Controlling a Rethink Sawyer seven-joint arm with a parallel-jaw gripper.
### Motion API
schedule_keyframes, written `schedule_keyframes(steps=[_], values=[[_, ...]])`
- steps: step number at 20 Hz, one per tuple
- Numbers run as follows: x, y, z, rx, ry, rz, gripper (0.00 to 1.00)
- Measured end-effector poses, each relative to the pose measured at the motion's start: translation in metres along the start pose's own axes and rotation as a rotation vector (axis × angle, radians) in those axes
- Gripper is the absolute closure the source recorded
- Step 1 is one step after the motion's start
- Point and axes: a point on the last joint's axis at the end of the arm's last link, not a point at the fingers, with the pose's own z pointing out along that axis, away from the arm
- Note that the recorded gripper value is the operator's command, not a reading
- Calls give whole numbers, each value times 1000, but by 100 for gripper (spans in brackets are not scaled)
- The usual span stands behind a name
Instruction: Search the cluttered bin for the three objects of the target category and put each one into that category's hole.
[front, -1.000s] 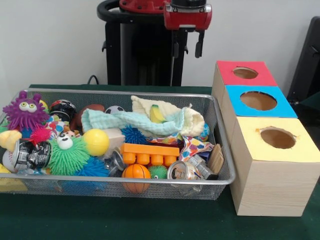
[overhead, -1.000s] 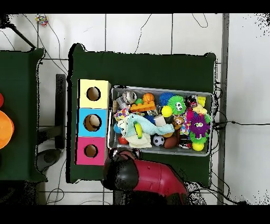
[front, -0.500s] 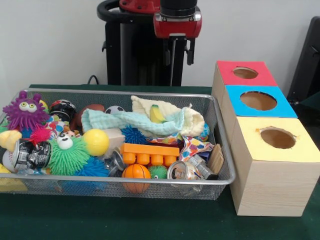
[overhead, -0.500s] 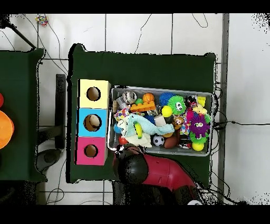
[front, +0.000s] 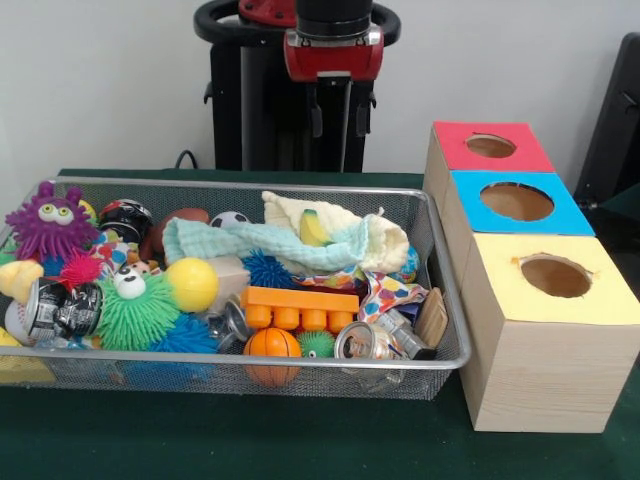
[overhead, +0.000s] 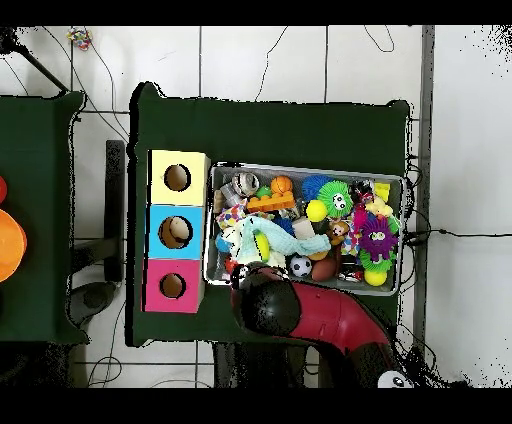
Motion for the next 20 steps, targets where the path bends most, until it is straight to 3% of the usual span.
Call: schedule_keyframes(steps=[9, 20], values=[[-11, -8, -2, 12, -23, -20, 0], [-24, -16, 5, -7, -36, -40, 0]])
